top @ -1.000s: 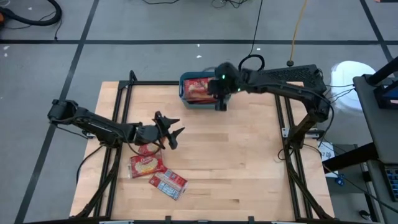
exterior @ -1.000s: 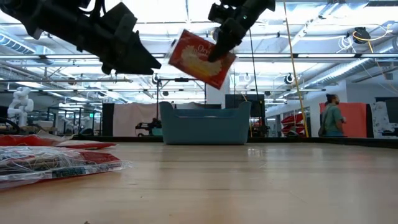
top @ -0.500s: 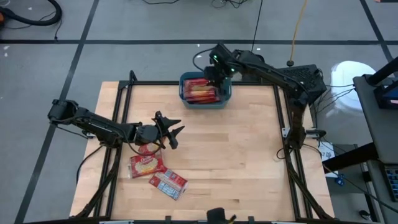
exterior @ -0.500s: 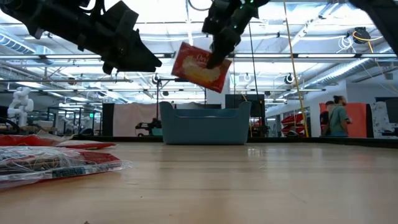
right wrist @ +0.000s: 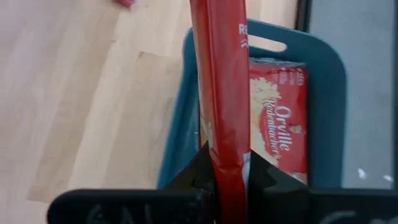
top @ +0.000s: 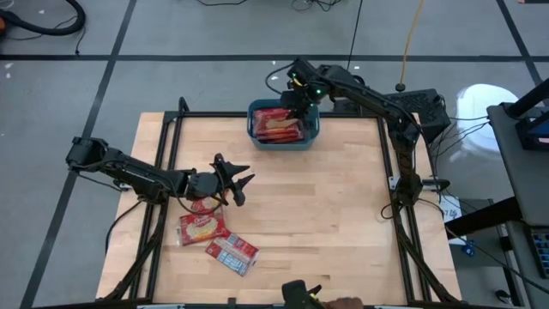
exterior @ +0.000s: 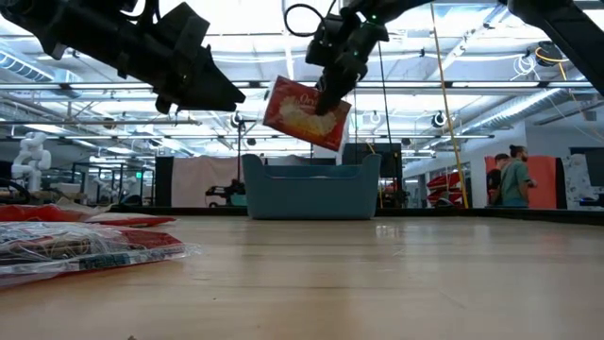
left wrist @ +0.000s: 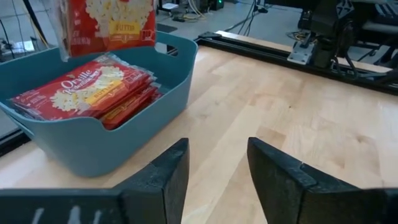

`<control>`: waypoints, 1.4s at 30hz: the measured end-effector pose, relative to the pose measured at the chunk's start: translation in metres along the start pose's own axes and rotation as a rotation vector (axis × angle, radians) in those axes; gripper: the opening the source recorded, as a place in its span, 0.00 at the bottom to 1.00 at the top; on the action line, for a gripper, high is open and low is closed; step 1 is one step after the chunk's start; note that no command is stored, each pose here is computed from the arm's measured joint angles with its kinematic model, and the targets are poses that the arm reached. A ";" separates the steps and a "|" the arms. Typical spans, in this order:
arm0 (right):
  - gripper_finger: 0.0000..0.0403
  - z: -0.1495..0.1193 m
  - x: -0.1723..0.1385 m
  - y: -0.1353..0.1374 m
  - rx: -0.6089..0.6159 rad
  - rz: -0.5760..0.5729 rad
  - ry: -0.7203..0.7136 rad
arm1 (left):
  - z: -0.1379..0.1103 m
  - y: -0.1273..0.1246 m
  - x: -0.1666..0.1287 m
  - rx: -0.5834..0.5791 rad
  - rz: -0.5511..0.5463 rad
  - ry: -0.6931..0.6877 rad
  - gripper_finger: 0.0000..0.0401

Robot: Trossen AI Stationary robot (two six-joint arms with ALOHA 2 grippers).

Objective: Sort popcorn bags into baskets
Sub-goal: Put the red popcorn bag into the blue bin

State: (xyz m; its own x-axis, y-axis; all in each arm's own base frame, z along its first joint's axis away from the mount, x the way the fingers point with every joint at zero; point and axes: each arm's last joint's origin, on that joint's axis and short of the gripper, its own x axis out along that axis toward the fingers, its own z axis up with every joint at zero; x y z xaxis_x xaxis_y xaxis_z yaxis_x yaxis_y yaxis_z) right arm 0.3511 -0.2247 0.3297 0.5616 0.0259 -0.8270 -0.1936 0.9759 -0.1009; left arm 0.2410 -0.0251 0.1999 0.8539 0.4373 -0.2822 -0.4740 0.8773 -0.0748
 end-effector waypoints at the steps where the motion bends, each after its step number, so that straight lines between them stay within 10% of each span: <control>1: 0.05 -0.001 -0.001 -0.001 -0.001 0.010 -0.012 | 0.000 0.000 0.000 -0.004 -0.006 0.001 0.42; 29: 0.05 -0.043 0.037 -0.036 0.033 -0.118 -0.095 | 0.002 -0.002 0.000 -0.052 -0.053 -0.009 0.35; 42: 0.23 -0.049 0.047 -0.043 0.021 -0.217 -0.112 | 0.002 -0.002 0.000 -0.028 -0.052 -0.009 0.37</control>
State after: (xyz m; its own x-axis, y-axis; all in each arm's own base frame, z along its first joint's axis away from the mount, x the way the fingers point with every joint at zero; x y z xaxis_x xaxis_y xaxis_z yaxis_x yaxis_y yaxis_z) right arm 0.3464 -0.2760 0.2678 0.6745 -0.1620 -0.7203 -0.0429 0.9654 -0.2573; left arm 0.2424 -0.0266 0.2022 0.8796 0.3929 -0.2683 -0.4344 0.8932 -0.1160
